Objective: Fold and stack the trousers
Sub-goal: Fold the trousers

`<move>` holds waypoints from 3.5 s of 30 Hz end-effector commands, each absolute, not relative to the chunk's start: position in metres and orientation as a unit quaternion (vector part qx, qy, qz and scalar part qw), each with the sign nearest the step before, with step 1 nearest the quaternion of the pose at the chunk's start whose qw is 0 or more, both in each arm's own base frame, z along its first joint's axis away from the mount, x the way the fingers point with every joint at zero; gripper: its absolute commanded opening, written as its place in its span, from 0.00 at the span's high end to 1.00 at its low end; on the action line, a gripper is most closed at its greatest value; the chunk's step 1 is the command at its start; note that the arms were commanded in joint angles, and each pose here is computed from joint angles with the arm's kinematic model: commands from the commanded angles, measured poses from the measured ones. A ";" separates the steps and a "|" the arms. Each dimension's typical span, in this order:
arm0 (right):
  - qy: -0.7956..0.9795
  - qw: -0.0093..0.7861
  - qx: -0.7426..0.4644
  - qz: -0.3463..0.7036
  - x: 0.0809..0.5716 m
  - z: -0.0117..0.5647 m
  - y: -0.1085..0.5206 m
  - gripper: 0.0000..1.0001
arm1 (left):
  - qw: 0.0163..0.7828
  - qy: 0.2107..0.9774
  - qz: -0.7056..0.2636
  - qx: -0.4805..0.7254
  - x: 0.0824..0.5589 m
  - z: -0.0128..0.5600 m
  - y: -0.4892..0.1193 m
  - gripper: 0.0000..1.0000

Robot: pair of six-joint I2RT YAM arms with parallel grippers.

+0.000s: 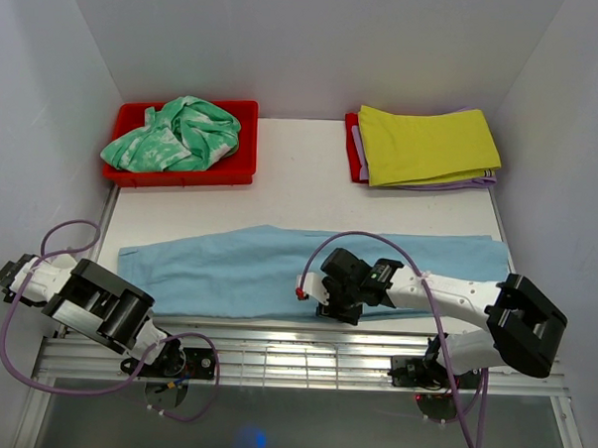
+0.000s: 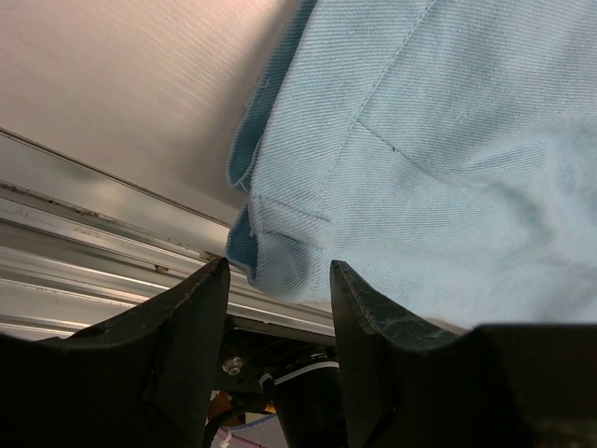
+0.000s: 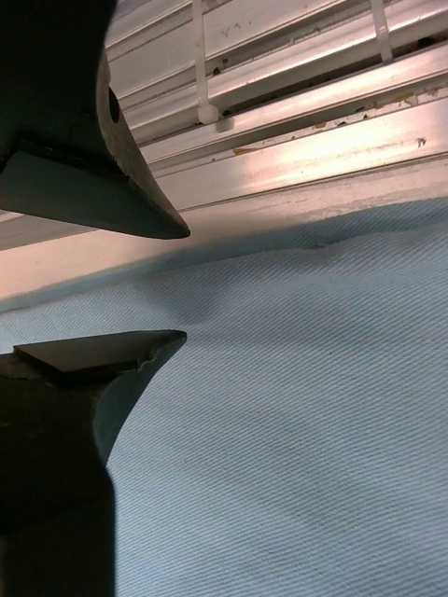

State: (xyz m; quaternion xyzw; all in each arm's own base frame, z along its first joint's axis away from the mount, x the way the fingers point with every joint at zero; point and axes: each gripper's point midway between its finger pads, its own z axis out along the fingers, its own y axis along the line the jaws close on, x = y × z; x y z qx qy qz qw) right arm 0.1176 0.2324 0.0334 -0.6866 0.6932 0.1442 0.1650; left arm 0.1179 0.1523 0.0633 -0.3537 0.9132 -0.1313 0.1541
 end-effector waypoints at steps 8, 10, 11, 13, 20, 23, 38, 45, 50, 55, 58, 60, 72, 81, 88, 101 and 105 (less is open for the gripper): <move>0.700 0.194 -0.678 0.113 0.137 0.030 0.243 0.65 | 0.159 0.908 -0.127 -0.367 0.120 0.058 0.158 0.48; 0.701 0.198 -0.676 0.113 0.139 0.033 0.244 0.73 | 0.150 0.906 -0.132 -0.372 0.119 0.053 0.157 0.52; 0.701 0.198 -0.676 0.112 0.139 0.034 0.244 0.75 | 0.143 0.906 -0.137 -0.374 0.118 0.050 0.156 0.54; 0.701 0.200 -0.675 0.111 0.140 0.035 0.244 0.83 | 0.141 0.906 -0.141 -0.374 0.118 0.049 0.155 0.65; 0.700 0.213 -0.673 0.108 0.144 0.041 0.246 0.92 | 0.158 0.906 -0.153 -0.362 0.124 0.058 0.154 0.90; 0.700 0.224 -0.670 0.105 0.147 0.047 0.246 0.92 | 0.202 0.902 -0.156 -0.348 0.141 0.082 0.165 1.00; 0.722 0.301 -0.618 0.078 0.199 0.091 0.245 0.92 | 0.442 0.857 -0.217 -0.153 0.294 0.258 0.184 1.00; 0.726 0.252 -0.631 0.105 0.176 0.055 0.237 0.92 | 0.384 0.902 -0.152 -0.124 0.254 0.176 0.178 1.00; 0.724 0.219 -0.644 0.117 0.166 0.034 0.241 0.92 | 0.301 0.927 -0.128 -0.183 0.226 0.096 0.185 1.00; 0.723 0.195 -0.652 0.121 0.159 0.018 0.244 0.92 | 0.292 0.931 -0.102 -0.194 0.225 0.083 0.200 1.00; 0.724 0.184 -0.654 0.118 0.155 0.013 0.242 0.92 | 0.309 0.930 -0.084 -0.179 0.231 0.094 0.211 1.00; 0.725 0.184 -0.654 0.112 0.156 0.011 0.240 0.92 | 0.330 0.927 -0.076 -0.158 0.239 0.110 0.218 1.00; 0.721 0.200 -0.654 0.114 0.156 0.027 0.238 0.92 | 0.300 0.943 -0.138 -0.043 0.208 0.140 0.177 0.94; 0.715 0.188 -0.663 0.121 0.148 0.032 0.234 0.92 | 0.288 0.938 -0.068 0.179 0.171 0.140 0.197 0.34; 0.717 0.178 -0.663 0.121 0.147 0.026 0.234 0.92 | 0.324 0.843 0.027 0.429 0.170 0.148 0.166 0.28; 0.718 0.171 -0.661 0.135 0.142 0.027 0.235 0.92 | 0.291 0.710 0.114 0.631 0.156 0.071 0.125 0.28; 0.718 0.167 -0.661 0.136 0.140 0.026 0.233 0.92 | 0.292 0.705 0.150 0.628 0.163 0.064 0.132 0.28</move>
